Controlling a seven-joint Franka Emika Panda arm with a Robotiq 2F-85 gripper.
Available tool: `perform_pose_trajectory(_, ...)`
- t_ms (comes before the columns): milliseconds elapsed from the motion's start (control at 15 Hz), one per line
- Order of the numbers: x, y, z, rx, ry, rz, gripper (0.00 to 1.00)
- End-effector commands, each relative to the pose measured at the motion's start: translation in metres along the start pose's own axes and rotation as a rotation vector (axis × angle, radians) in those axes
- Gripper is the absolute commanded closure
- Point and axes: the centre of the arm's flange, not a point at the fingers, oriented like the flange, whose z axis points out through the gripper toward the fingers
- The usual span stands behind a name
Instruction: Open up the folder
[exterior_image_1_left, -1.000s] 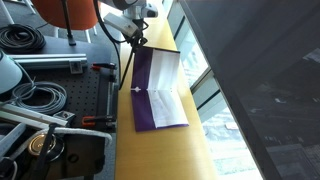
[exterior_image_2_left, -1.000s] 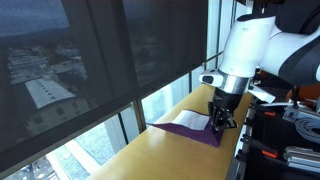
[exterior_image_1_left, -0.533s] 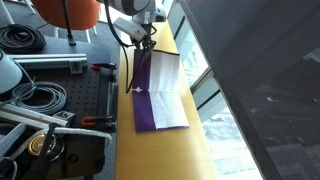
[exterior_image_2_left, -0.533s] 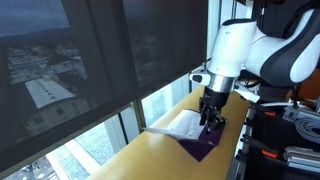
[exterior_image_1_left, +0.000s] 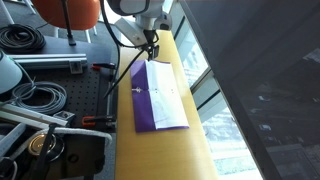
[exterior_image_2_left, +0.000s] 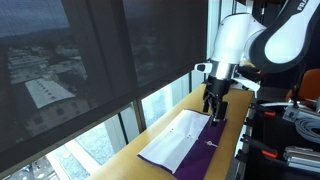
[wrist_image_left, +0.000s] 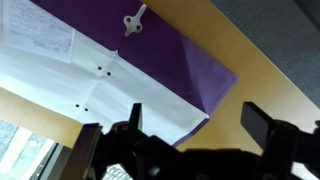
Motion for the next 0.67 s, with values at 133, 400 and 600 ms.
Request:
perform_pose_trajectory(133, -0.033, 0.095, -0.065, 0.095, 0.050, 0.224, 0.00)
perform_pose_trajectory(400, -0.046, 0.175, -0.103, 0.058, 0.121, 0.340, 0.00)
perform_pose_trajectory(600, -0.053, 0.206, -0.143, 0.045, 0.113, 0.425, 0.00)
